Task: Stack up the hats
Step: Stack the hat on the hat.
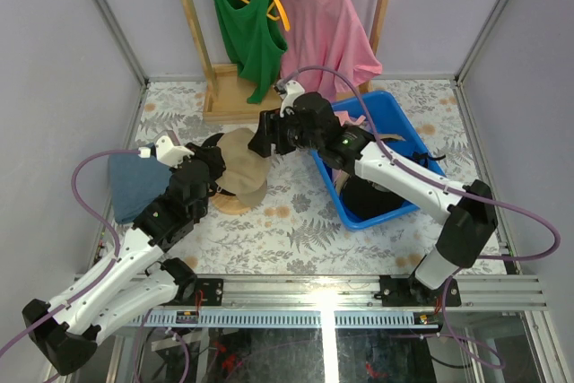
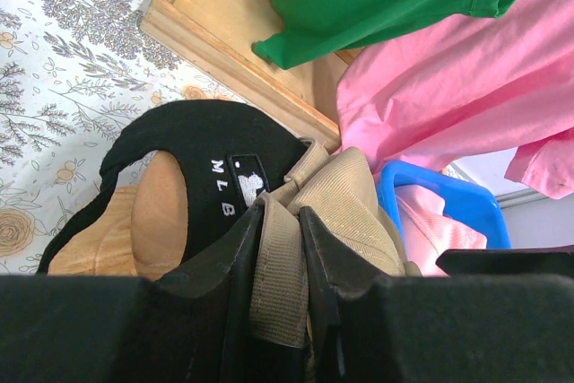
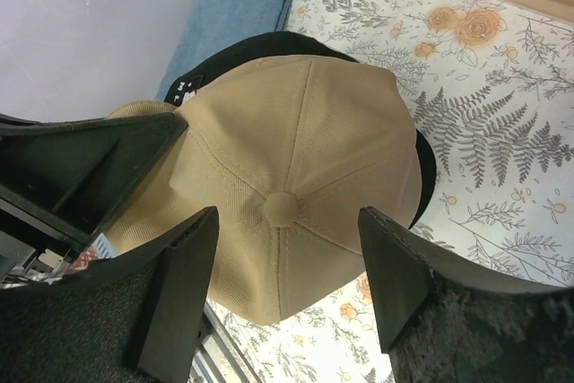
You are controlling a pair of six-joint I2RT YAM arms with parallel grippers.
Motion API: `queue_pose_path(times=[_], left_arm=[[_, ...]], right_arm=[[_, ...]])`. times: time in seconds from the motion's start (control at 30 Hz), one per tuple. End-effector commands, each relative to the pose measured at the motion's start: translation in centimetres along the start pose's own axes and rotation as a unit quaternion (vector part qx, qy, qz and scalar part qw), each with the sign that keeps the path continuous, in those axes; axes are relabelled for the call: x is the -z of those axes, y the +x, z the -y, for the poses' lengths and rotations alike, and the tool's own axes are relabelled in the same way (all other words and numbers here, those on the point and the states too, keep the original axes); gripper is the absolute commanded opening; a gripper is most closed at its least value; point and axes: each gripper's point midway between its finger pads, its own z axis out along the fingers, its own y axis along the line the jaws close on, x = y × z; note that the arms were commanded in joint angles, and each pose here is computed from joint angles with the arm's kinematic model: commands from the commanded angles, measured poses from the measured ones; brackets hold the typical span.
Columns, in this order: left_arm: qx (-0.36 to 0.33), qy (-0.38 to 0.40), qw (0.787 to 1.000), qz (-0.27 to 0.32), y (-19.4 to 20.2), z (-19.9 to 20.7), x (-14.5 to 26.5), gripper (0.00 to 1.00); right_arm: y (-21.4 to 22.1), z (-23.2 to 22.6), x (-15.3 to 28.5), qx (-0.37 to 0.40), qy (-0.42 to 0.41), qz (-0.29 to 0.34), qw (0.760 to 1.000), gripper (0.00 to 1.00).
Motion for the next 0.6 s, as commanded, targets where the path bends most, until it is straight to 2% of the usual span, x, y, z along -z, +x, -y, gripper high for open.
queue_pose_path(times=[0.0, 0.17, 0.37, 0.57], left_arm=[[0.0, -0.016, 1.0, 0.024, -0.9, -0.8, 0.0, 0.0], [-0.002, -0.017, 1.0, 0.022, -0.8, -0.9, -0.1, 0.0], [-0.002, -0.017, 1.0, 0.022, -0.8, -0.9, -0.1, 0.0], [0.0, -0.016, 1.0, 0.024, -1.0, -0.7, -0.1, 0.0]], right_arm=[[-0.1, -0.8, -1.1, -0.007, -0.011, 0.013, 1.0, 0.71], [0.8, -0.5, -2.3, -0.011, -0.009, 0.0, 1.0, 0.71], [1.6, 0.2, -3.2, -0.015, 0.0, -0.011, 1.0, 0.62], [1.1, 0.5, -2.8, -0.015, 0.013, 0.003, 1.0, 0.44]])
